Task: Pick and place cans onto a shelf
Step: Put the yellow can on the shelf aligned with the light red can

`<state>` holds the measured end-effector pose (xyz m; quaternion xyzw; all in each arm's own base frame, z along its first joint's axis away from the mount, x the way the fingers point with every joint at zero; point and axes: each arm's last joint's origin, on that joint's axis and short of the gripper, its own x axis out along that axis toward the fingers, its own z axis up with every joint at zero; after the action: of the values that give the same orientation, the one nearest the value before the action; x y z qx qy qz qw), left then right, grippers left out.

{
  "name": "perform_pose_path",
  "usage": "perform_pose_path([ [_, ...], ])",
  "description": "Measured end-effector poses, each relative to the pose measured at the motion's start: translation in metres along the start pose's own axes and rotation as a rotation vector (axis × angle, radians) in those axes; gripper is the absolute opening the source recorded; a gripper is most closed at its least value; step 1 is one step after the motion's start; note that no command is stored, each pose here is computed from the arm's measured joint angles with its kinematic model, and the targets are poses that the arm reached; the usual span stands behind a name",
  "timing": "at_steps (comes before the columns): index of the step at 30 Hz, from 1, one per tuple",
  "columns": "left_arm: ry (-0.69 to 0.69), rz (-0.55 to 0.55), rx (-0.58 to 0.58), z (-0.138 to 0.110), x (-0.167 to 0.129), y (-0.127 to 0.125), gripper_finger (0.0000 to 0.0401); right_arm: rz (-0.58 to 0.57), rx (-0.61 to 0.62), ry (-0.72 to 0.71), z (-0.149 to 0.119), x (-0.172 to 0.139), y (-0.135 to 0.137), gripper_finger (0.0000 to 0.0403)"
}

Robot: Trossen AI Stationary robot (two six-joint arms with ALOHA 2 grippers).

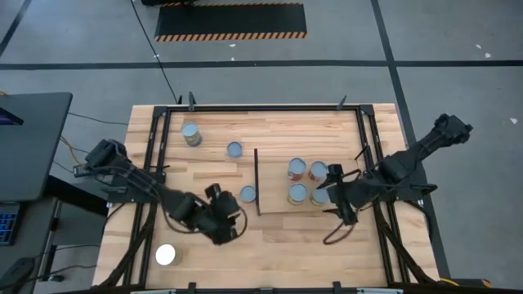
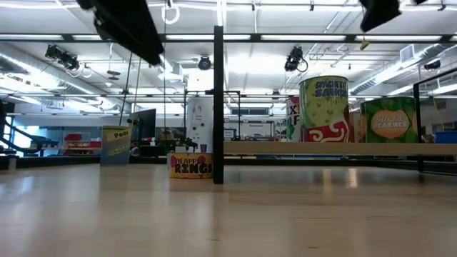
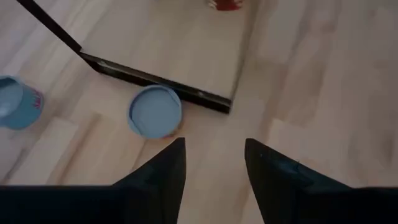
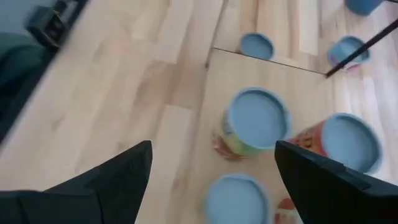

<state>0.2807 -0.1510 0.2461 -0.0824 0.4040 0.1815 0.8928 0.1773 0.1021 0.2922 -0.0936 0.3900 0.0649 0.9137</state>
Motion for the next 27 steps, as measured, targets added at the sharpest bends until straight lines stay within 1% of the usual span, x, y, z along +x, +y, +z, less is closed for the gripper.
perform_pose_path([
  [4, 0.045, -0.020, -0.013, -0.003, 0.030, 0.019, 0.0208, 0.056, 0.026, -0.003, -0.003, -0.007, 0.016, 0.0348],
  [7, 0.075, -0.023, -0.029, -0.012, 0.054, 0.039, 0.0246, 0.093, 0.043, -0.010, -0.005, -0.012, 0.027, 0.0348],
  [9, 0.071, -0.031, -0.040, -0.018, 0.069, 0.052, 0.0275, 0.108, 0.055, -0.014, -0.007, -0.015, 0.033, 0.0348],
  [12, 0.059, -0.038, -0.027, -0.024, 0.082, 0.066, 0.0314, 0.136, 0.057, -0.015, -0.010, -0.019, 0.040, 0.0347],
  [15, 0.048, -0.037, 0.012, -0.028, 0.090, 0.075, 0.0339, 0.152, 0.069, -0.015, -0.011, -0.020, 0.044, 0.0347],
  [17, 0.045, -0.033, 0.035, -0.030, 0.092, 0.078, 0.0348, 0.155, 0.091, -0.015, -0.011, -0.021, 0.045, 0.0347],
  [21, -0.006, -0.083, 0.077, -0.029, 0.099, 0.078, 0.0352, 0.139, 0.120, -0.021, -0.011, -0.021, 0.044, 0.0347],
  [27, 0.019, -0.085, 0.123, -0.034, 0.118, 0.083, 0.0353, 0.118, 0.148, -0.033, -0.010, -0.021, 0.044, 0.0347],
])
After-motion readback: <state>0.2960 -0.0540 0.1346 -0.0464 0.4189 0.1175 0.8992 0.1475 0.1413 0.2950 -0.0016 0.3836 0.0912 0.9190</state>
